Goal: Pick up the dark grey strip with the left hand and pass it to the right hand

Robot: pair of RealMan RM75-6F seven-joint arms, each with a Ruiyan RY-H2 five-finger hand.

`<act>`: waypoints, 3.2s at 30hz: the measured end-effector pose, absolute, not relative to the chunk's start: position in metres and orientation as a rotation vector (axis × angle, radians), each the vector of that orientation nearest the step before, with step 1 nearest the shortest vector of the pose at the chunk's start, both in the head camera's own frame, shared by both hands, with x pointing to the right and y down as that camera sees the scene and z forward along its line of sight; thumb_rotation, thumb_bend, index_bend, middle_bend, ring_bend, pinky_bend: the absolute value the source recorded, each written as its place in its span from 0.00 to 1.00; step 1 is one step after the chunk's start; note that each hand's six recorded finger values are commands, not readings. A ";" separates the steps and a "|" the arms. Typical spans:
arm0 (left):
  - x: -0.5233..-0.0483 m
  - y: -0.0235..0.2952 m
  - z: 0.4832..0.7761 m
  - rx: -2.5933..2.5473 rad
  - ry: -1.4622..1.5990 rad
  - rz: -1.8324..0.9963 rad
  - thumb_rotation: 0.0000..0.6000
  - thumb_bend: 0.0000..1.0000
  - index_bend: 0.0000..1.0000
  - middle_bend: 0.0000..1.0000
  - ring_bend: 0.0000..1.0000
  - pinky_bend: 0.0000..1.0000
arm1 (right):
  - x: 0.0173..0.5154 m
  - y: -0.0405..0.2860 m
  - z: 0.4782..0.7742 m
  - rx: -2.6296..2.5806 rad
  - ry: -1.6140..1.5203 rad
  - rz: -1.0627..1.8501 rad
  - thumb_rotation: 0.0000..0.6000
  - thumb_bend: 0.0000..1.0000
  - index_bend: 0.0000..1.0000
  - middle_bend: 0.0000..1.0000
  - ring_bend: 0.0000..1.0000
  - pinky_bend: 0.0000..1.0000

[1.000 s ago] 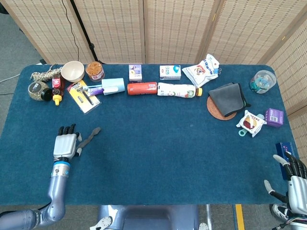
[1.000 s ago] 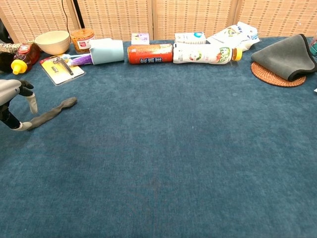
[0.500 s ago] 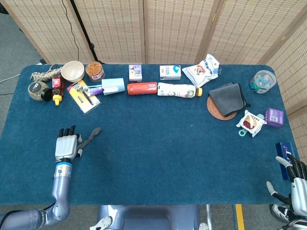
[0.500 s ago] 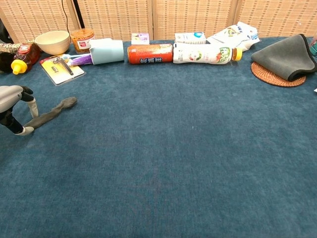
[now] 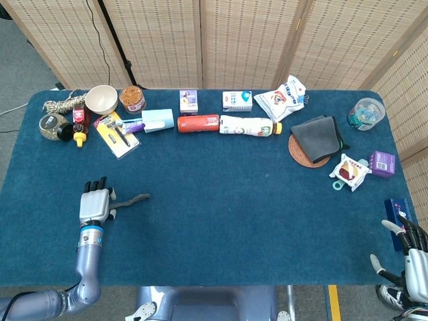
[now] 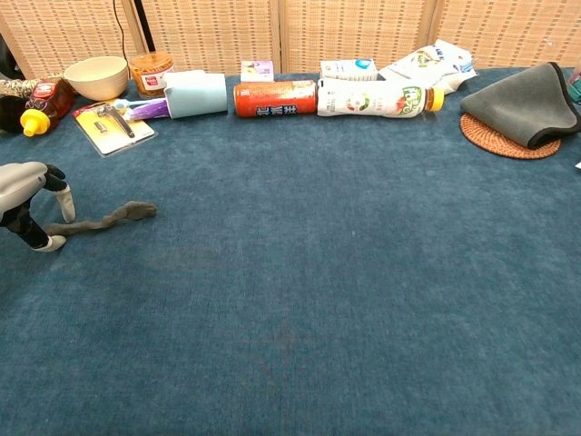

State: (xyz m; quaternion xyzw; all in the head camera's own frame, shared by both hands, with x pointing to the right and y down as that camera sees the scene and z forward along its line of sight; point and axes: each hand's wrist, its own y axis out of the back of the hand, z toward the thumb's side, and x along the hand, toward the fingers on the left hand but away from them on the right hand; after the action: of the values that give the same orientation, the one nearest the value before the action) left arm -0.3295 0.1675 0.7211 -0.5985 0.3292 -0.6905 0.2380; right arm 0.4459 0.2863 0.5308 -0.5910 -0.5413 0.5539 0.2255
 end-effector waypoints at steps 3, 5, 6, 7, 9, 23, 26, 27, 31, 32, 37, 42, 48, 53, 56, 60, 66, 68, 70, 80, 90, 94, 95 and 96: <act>-0.326 0.166 0.719 -1.652 0.917 -1.878 1.00 0.28 0.44 0.10 0.10 0.05 | 0.446 0.286 0.531 -1.634 -1.491 1.528 1.00 0.31 0.21 0.09 0.01 0.00; -0.325 0.165 0.718 -1.656 0.921 -1.874 1.00 0.28 0.44 0.10 0.10 0.05 | 0.446 0.286 0.531 -1.634 -1.492 1.529 1.00 0.31 0.21 0.09 0.01 0.00; -0.325 0.165 0.717 -1.658 0.923 -1.871 1.00 0.28 0.44 0.10 0.10 0.05 | 0.446 0.286 0.531 -1.633 -1.492 1.529 1.00 0.31 0.21 0.09 0.01 0.00; -0.324 0.165 0.717 -1.660 0.924 -1.869 1.00 0.28 0.44 0.10 0.10 0.05 | 0.446 0.287 0.531 -1.632 -1.493 1.529 1.00 0.31 0.21 0.09 0.01 0.00; -0.323 0.165 0.715 -1.663 0.925 -1.863 1.00 0.28 0.44 0.10 0.10 0.05 | 0.446 0.287 0.531 -1.632 -1.493 1.530 1.00 0.31 0.21 0.09 0.01 0.00; -0.320 0.167 0.718 -1.668 0.913 -1.874 1.00 0.31 0.46 0.11 0.10 0.05 | 0.447 0.288 0.531 -1.633 -1.495 1.530 1.00 0.31 0.21 0.10 0.02 0.00; -0.320 0.167 0.719 -1.669 0.918 -1.876 1.00 0.33 0.46 0.11 0.10 0.05 | 0.447 0.287 0.531 -1.634 -1.495 1.529 1.00 0.31 0.21 0.10 0.02 0.00; -0.320 0.166 0.718 -1.668 0.919 -1.875 1.00 0.34 0.47 0.11 0.10 0.05 | 0.447 0.287 0.531 -1.633 -1.495 1.529 1.00 0.31 0.21 0.10 0.02 0.00; -0.320 0.166 0.719 -1.666 0.912 -1.878 1.00 0.37 0.48 0.11 0.10 0.05 | 0.448 0.288 0.530 -1.630 -1.496 1.533 1.00 0.31 0.21 0.10 0.03 0.00; -0.320 0.167 0.719 -1.665 0.909 -1.879 1.00 0.38 0.48 0.11 0.10 0.05 | 0.448 0.288 0.530 -1.630 -1.496 1.533 1.00 0.31 0.22 0.10 0.03 0.00; -0.321 0.169 0.721 -1.670 0.905 -1.887 1.00 0.41 0.49 0.12 0.11 0.05 | 0.448 0.288 0.531 -1.629 -1.496 1.539 1.00 0.31 0.22 0.10 0.03 0.00; -0.321 0.171 0.721 -1.677 0.904 -1.890 1.00 0.42 0.49 0.12 0.11 0.05 | 0.448 0.288 0.531 -1.630 -1.497 1.539 1.00 0.31 0.21 0.10 0.03 0.00; -0.322 0.173 0.722 -1.685 0.902 -1.903 1.00 0.46 0.53 0.13 0.11 0.05 | 0.448 0.289 0.531 -1.630 -1.499 1.538 1.00 0.31 0.21 0.10 0.03 0.00; -0.323 0.174 0.720 -1.685 0.898 -1.899 1.00 0.54 0.57 0.14 0.12 0.05 | 0.447 0.288 0.530 -1.631 -1.501 1.533 1.00 0.31 0.22 0.10 0.03 0.00; -0.324 0.172 0.719 -1.677 0.894 -1.891 1.00 0.56 0.59 0.15 0.12 0.05 | 0.447 0.288 0.530 -1.630 -1.502 1.529 1.00 0.31 0.21 0.11 0.03 0.00; -0.328 0.170 0.717 -1.654 0.880 -1.876 1.00 0.58 0.61 0.16 0.13 0.05 | 0.447 0.288 0.528 -1.632 -1.500 1.527 1.00 0.31 0.21 0.11 0.03 0.00; -0.335 0.170 0.716 -1.638 0.871 -1.876 1.00 0.59 0.63 0.17 0.13 0.05 | 0.443 0.286 0.529 -1.640 -1.497 1.521 1.00 0.31 0.21 0.11 0.03 0.00; -0.336 0.170 0.716 -1.638 0.870 -1.876 1.00 0.59 0.63 0.17 0.13 0.05 | 0.443 0.286 0.529 -1.640 -1.498 1.517 1.00 0.31 0.21 0.11 0.03 0.00; -0.337 0.170 0.716 -1.641 0.876 -1.871 1.00 0.59 0.64 0.17 0.13 0.05 | 0.443 0.286 0.528 -1.638 -1.500 1.515 1.00 0.31 0.21 0.11 0.03 0.00; -0.341 0.166 0.712 -1.624 0.885 -1.848 1.00 0.59 0.66 0.19 0.14 0.05 | 0.441 0.285 0.530 -1.645 -1.498 1.509 1.00 0.31 0.21 0.11 0.03 0.00; -0.346 0.155 0.700 -1.613 0.920 -1.802 1.00 0.60 0.68 0.19 0.15 0.05 | 0.438 0.282 0.532 -1.657 -1.492 1.497 1.00 0.31 0.21 0.12 0.04 0.00; -0.347 0.147 0.690 -1.611 0.928 -1.765 1.00 0.60 0.69 0.20 0.15 0.05 | 0.437 0.280 0.532 -1.661 -1.488 1.494 1.00 0.31 0.21 0.12 0.04 0.00; -0.347 0.145 0.688 -1.611 0.929 -1.759 1.00 0.60 0.69 0.20 0.15 0.05 | 0.437 0.280 0.532 -1.662 -1.485 1.493 1.00 0.31 0.21 0.12 0.04 0.00; -0.347 0.142 0.684 -1.610 0.927 -1.746 1.00 0.60 0.70 0.20 0.15 0.05 | 0.436 0.279 0.531 -1.664 -1.481 1.492 1.00 0.31 0.21 0.12 0.04 0.00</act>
State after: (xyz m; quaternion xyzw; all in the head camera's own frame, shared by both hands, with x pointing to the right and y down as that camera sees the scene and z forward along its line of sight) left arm -0.3472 0.1421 0.6841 -0.6042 0.3479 -0.6549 0.2917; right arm 0.4361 0.2791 0.5315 -0.6042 -0.5379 0.5417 0.2282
